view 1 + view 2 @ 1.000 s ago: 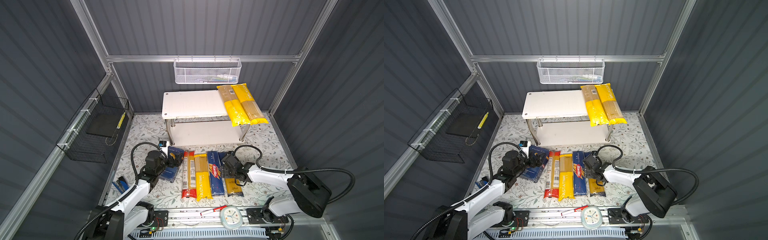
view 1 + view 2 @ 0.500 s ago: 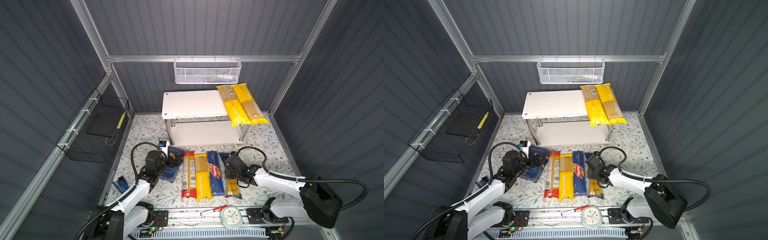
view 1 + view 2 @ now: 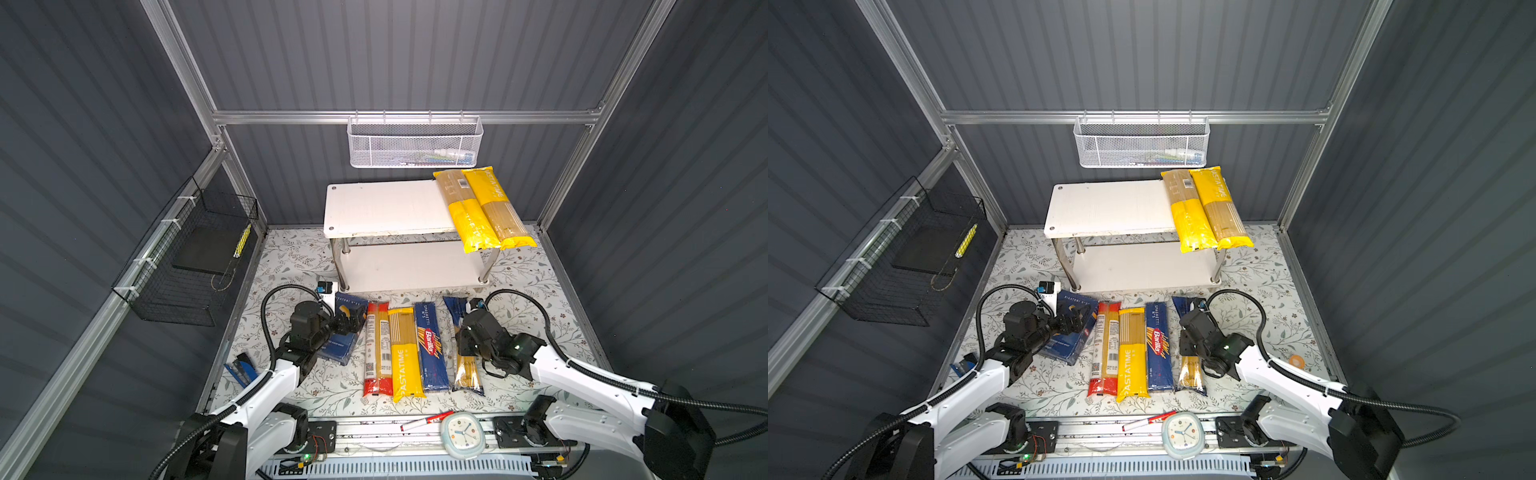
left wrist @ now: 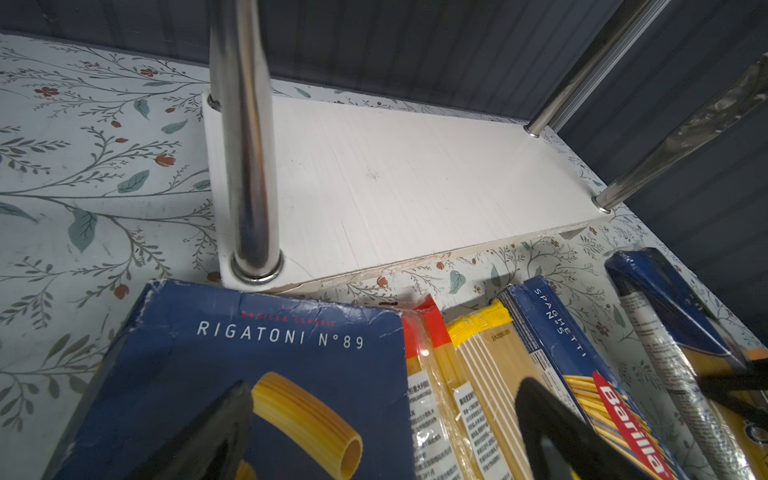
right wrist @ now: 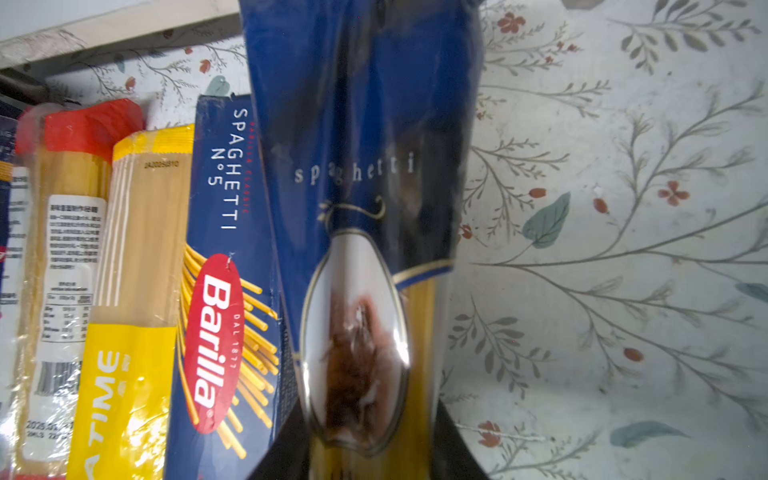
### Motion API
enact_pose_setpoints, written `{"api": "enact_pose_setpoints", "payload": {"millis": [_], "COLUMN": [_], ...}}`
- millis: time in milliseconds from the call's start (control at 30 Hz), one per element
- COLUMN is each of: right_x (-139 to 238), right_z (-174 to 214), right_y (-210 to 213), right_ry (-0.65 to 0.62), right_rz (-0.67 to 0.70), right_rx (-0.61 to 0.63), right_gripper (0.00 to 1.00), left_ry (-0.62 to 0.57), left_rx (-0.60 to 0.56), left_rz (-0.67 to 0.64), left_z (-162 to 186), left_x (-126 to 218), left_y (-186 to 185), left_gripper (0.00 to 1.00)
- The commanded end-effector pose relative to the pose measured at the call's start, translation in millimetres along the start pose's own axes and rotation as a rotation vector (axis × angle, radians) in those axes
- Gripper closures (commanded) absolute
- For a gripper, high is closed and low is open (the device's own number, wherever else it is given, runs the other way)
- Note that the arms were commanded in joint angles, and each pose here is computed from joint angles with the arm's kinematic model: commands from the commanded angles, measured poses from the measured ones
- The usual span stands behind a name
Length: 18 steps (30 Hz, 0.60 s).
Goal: Place and organize the pasta boxes and bags onto the shelf
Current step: 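Lift the Ankara pack upright and raise it toward the shelf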
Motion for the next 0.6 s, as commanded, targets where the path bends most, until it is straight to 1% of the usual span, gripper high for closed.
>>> {"api": "enact_pose_setpoints", "payload": {"millis": [0, 100, 133, 367, 567], "right_x": [31.8, 50.7, 56.2, 102.3, 131.3], "right_z": [-46.0, -62.2, -63.0, -91.6, -108.1], "right_y": [18.6, 26.1, 25.9, 51.4, 69.4], "right_ry": [-0.144, -0.185, -0.177, -0.232, -0.273], "right_rz": [-0.067, -0.102, -0.102, -0.214, -0.259], "right_rx": [-0.008, 0.003, 0.012, 0.051, 0.094], "right_gripper": [1.0, 1.0, 1.0, 1.0, 1.0], "left_ry": [0.002, 0.004, 0.004, 0.003, 0.001], "left_rx": [0.007, 0.007, 0.007, 0.009, 0.008], "left_rz": [-0.005, -0.004, -0.003, -0.003, 0.0], "left_z": [0.2, 0.7, 0.7, 0.7, 0.1], "left_x": [2.0, 1.7, 1.7, 1.8, 2.1], "left_y": [-0.3, -0.2, -0.3, -0.3, -1.0], "left_gripper": [0.0, 0.0, 0.01, 0.0, 0.0]}}
Point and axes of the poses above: each gripper's point midway between its finger pads, its own x axis back along the fingers, its own y axis along the line the jaws close on, z = x × y, the point moved 4 cm from there along x, back along the fingers, and after that the axes turned 2 degrees about x, right-handed, at the moved point
